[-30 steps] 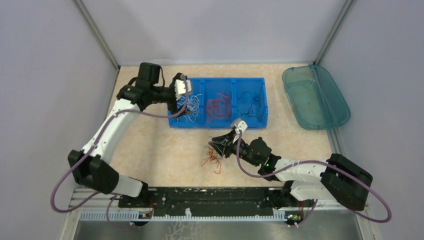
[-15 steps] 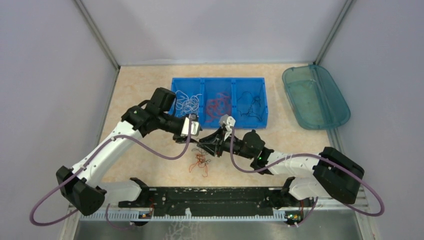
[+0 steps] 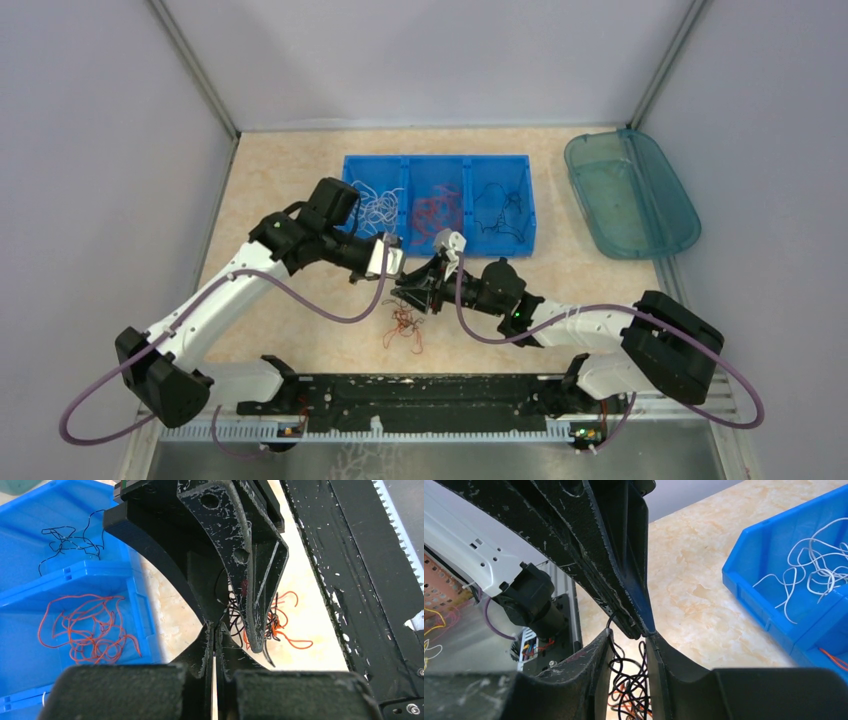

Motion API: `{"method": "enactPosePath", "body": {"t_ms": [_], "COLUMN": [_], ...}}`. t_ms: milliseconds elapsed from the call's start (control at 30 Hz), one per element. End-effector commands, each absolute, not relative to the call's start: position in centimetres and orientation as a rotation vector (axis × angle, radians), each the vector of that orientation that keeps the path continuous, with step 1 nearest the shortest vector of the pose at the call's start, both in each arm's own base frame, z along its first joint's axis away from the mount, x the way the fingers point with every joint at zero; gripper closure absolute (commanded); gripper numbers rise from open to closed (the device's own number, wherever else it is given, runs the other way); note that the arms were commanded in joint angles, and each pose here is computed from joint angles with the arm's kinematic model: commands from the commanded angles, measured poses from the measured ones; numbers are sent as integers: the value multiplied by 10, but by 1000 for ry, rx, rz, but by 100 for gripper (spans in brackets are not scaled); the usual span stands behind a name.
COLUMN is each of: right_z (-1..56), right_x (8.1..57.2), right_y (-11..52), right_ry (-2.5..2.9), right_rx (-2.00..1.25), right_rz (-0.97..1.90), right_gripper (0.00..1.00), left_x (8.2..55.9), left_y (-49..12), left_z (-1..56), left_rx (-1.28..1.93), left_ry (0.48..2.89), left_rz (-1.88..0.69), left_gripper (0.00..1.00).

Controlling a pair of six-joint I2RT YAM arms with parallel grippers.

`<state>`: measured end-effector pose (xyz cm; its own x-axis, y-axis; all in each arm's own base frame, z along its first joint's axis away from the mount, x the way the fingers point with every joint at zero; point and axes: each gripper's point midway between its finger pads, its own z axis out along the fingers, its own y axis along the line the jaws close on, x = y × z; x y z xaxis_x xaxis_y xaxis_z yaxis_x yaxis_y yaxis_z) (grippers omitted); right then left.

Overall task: Untangle the cables
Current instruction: Untie the cable.

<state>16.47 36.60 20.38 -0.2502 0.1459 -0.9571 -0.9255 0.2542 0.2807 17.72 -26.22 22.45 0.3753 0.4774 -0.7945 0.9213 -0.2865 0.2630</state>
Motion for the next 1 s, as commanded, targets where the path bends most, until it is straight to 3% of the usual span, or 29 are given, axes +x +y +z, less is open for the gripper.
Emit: {"method": "enactPosePath", "body": {"t_ms": [0,233,433,667,967], "right_z": [234,248,284,299,266], "right_x": [169,179,174,173,187], "right_y": [370,330,317,341,375], "right_ry": [1346,1252,1137,1100,1206], "right_rx": [-737,-557,-537,-605,-590], "right_rz": [1236,1179,1204,1264,1307], "right_gripper": [62,30,20,19,40], "left_x": [171,182,173,165,162], "left_y": [-263,-270,-276,-275,-279], "left_z": [233,282,343,359,399], "left_rx": [1914,1773,1630,1569,1489], "left_ry": [1175,1152,1118,1141,1109], "left_rz": [-781,-719,-796,-847,-886], "left_gripper": [100,100,100,100,99]}}
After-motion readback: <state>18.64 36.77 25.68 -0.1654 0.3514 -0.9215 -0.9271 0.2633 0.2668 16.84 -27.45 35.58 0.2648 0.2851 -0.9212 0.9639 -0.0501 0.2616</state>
